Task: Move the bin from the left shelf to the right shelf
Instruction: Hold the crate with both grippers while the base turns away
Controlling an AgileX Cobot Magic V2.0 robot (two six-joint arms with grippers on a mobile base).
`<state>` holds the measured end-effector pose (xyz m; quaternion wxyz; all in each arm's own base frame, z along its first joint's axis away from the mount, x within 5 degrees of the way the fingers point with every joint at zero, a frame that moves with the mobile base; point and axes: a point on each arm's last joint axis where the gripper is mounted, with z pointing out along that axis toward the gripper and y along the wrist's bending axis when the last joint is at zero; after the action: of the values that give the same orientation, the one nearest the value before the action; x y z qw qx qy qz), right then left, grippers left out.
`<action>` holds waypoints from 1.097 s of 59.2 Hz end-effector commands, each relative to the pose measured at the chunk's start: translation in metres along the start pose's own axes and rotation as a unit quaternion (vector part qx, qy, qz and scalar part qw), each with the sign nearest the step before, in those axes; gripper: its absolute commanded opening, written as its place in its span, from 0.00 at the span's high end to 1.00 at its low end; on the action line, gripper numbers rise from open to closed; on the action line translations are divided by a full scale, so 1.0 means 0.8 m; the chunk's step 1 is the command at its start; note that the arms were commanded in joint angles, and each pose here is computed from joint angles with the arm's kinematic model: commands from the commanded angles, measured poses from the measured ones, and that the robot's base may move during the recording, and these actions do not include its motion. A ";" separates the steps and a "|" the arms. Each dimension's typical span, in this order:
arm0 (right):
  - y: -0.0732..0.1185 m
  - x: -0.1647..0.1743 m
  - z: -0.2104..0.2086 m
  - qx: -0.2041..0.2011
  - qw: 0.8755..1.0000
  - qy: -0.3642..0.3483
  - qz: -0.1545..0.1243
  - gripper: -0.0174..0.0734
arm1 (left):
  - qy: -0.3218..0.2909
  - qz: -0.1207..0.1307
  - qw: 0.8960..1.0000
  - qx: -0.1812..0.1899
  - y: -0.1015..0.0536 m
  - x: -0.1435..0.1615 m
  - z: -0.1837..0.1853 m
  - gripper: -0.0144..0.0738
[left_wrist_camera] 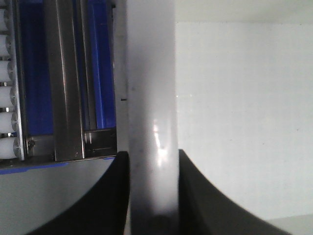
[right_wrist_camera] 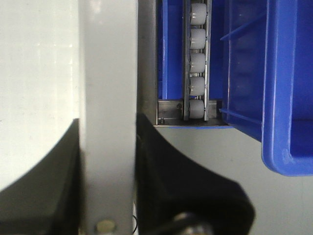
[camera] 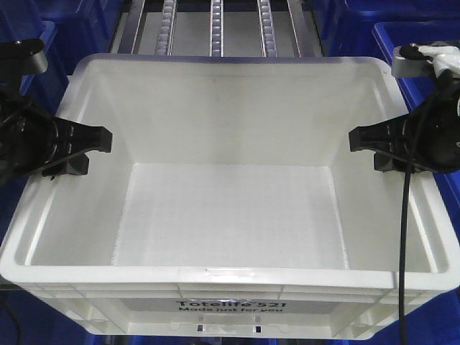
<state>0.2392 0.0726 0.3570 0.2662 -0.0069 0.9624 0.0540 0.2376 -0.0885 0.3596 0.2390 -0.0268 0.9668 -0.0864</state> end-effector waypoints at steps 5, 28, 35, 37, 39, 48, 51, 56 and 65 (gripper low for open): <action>-0.007 -0.018 -0.030 0.003 0.996 -0.092 -0.004 0.81 | -0.071 0.020 0.997 0.004 0.002 -0.010 -0.030 0.84; -0.007 -0.018 -0.030 0.003 0.996 -0.092 -0.004 0.81 | -0.071 0.020 0.997 0.004 0.002 -0.010 -0.030 0.84; -0.007 -0.018 -0.030 0.003 0.996 -0.092 -0.004 0.81 | -0.071 0.020 0.997 0.004 0.002 -0.010 -0.030 0.84; -0.007 -0.018 -0.030 0.003 0.996 -0.092 -0.004 0.81 | -0.071 0.020 0.997 0.004 0.002 -0.010 -0.030 0.84; -0.007 -0.018 -0.030 0.003 0.996 -0.092 -0.004 0.81 | -0.071 0.020 0.997 0.004 0.002 -0.010 -0.030 0.84; -0.007 -0.018 -0.030 0.003 0.996 -0.092 -0.004 0.81 | -0.070 0.020 0.997 0.003 0.002 -0.010 -0.030 0.84; -0.007 -0.018 -0.030 0.003 0.996 -0.092 -0.004 0.81 | -0.070 0.020 0.997 0.003 0.002 -0.010 -0.030 0.84; -0.007 -0.018 -0.030 0.003 0.996 -0.092 -0.004 0.81 | -0.070 0.020 0.997 0.003 0.003 -0.010 -0.030 0.84; -0.007 -0.018 -0.030 0.003 0.996 -0.092 -0.004 0.81 | -0.070 0.020 0.997 0.003 0.003 -0.010 -0.030 0.84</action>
<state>0.2397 0.0729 0.3574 0.2697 -0.0070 0.9613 0.0557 0.2371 -0.0880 0.3600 0.2396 -0.0263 0.9668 -0.0848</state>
